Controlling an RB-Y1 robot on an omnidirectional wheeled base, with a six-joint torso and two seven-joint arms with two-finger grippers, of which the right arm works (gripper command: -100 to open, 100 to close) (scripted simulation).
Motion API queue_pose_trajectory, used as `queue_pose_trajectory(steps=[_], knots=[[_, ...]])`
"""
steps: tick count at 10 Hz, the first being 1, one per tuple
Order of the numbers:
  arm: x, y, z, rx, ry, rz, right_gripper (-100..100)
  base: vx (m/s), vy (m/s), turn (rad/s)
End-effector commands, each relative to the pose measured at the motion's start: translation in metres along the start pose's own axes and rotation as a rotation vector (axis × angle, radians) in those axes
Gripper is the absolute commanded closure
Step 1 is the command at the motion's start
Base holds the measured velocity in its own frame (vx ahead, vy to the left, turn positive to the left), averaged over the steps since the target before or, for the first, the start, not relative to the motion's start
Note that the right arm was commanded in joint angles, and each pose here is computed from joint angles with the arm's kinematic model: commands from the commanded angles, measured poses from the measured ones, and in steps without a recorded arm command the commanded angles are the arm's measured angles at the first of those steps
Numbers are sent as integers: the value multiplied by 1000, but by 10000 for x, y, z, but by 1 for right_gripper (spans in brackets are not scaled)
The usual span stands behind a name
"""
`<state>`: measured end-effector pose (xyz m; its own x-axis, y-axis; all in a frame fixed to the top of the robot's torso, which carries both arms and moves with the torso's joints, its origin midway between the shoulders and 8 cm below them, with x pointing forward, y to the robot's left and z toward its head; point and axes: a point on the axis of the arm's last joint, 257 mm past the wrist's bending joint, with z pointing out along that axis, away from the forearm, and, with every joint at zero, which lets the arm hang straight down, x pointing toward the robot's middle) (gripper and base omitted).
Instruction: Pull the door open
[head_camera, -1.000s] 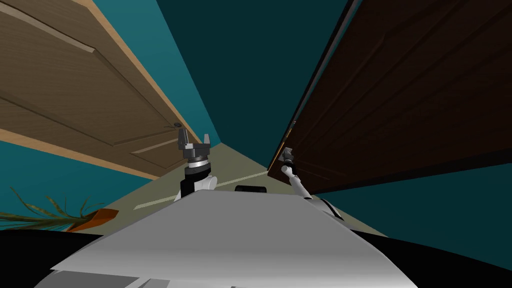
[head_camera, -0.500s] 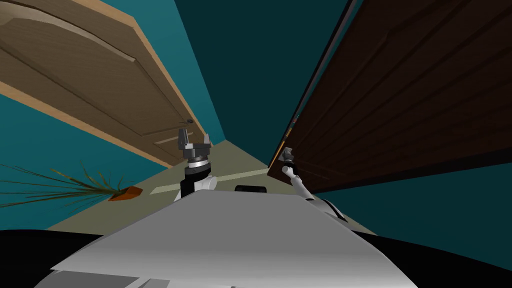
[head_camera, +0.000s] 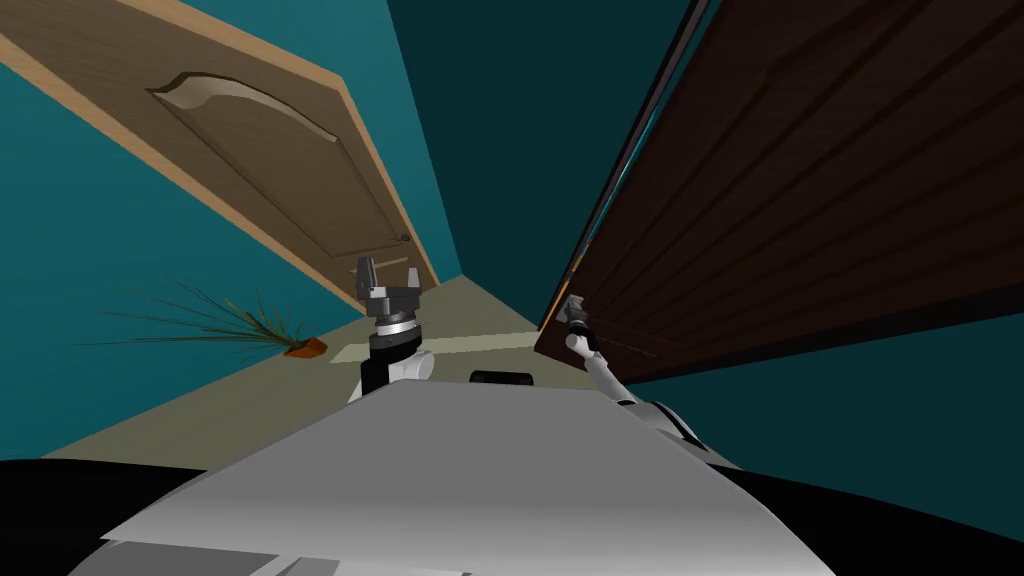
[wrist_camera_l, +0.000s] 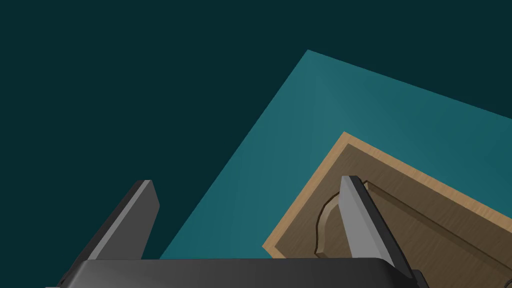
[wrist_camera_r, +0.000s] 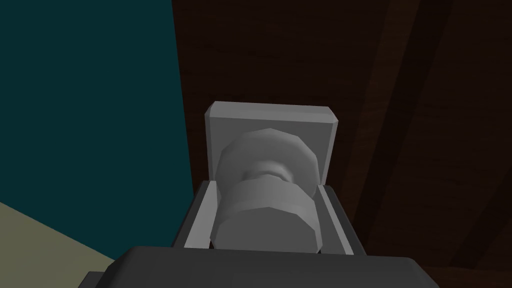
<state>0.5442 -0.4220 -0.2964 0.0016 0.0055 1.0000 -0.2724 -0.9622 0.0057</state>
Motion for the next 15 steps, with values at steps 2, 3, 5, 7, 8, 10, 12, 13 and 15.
queue_pose_trajectory(steps=[2, 3, 5, 7, 8, 10, 12, 13, 15], knots=[[-19, -59, -26, 22, -4, 2, 100, -138, -36, 78], [-17, -68, -30, 27, -3, 2, 100, -230, -56, 111], [-5, -123, -52, 52, -1, 3, 100, -252, -69, 122], [2, -183, -80, 79, 0, 4, 100, -225, -50, 108], [3, -204, -91, 89, 1, 4, 100, -225, -25, 72], [4, -240, -109, 105, 1, 5, 100, -186, -56, 84], [-16, -239, -113, 107, -2, 4, 100, -133, -42, 49], [-23, -281, -145, 127, -3, 4, 100, -151, -66, 116], [-11, -319, -174, 149, 0, 4, 100, -227, -99, 115]])
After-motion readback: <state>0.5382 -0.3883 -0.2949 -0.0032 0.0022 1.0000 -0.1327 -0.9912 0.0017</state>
